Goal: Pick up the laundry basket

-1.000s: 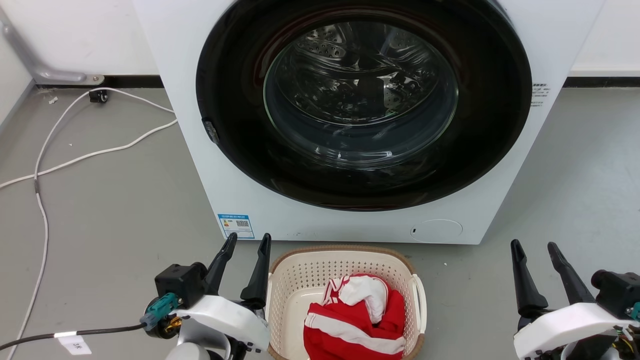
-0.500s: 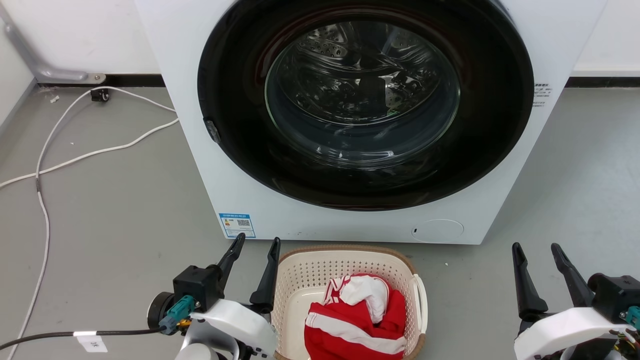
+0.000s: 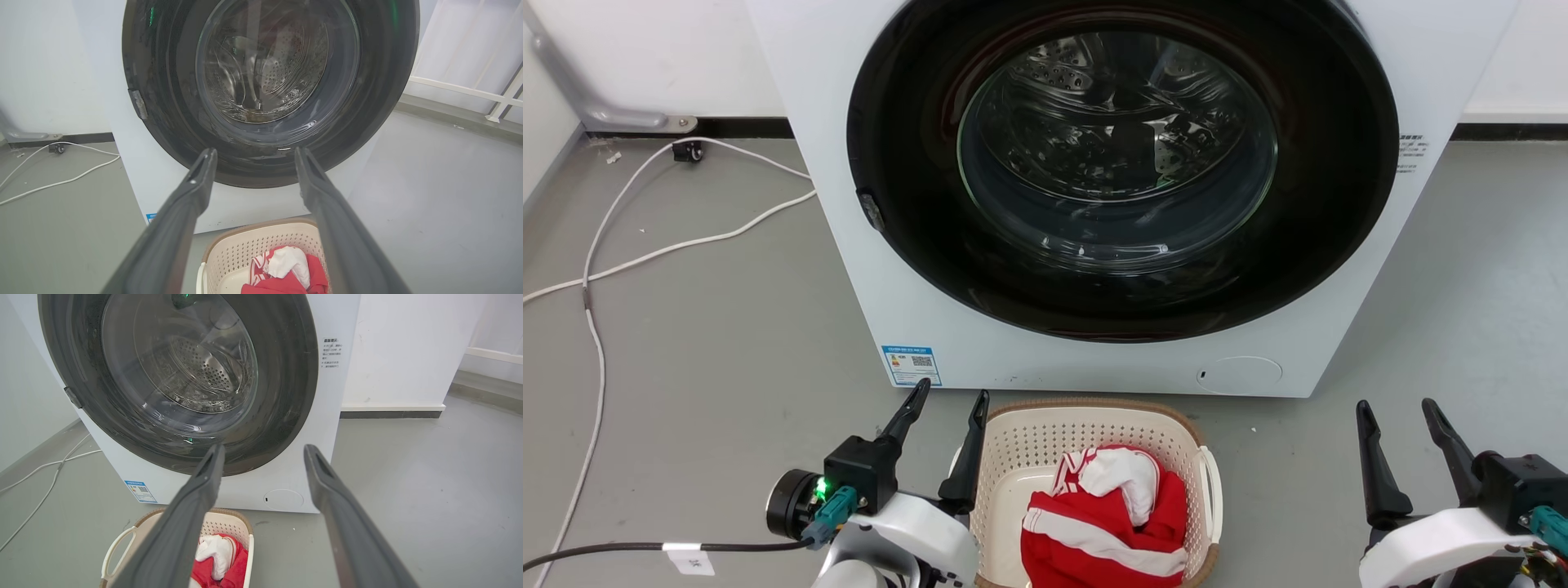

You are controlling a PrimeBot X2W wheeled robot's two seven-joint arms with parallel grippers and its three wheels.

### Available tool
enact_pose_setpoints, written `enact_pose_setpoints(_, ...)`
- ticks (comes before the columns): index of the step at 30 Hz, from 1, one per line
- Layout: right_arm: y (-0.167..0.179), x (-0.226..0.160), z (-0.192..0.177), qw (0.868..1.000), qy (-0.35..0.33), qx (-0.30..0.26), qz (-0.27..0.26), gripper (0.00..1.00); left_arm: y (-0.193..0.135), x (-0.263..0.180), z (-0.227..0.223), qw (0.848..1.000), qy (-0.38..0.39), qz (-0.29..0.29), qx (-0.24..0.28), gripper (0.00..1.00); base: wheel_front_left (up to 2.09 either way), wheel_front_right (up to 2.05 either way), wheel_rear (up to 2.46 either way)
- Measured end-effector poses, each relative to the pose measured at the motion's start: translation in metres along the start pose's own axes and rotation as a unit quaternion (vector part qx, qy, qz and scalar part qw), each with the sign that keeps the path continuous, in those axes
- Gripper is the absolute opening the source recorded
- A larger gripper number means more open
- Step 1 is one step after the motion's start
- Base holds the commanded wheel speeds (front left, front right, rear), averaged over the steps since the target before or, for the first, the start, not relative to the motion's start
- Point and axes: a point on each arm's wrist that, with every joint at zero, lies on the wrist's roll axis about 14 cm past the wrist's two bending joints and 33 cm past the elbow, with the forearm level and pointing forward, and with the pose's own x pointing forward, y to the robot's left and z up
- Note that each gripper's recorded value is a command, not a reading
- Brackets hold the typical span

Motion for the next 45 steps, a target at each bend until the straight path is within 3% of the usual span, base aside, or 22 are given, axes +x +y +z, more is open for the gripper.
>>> enact_pose_setpoints(12,0.002,-0.001,-0.003,1.000,-0.002,-0.025,0.004,1.00,-0.002,-0.001,-0.001,1.000,-0.002,-0.004,0.030,1.00,0.00,0.00,0.00)
enact_pose_setpoints(45,-0.003,0.006,-0.021,1.000,0.016,-0.015,-0.002,1.00,0.009,0.002,-0.010,0.999,0.011,0.016,0.026,1.00,0.00,0.00,0.00)
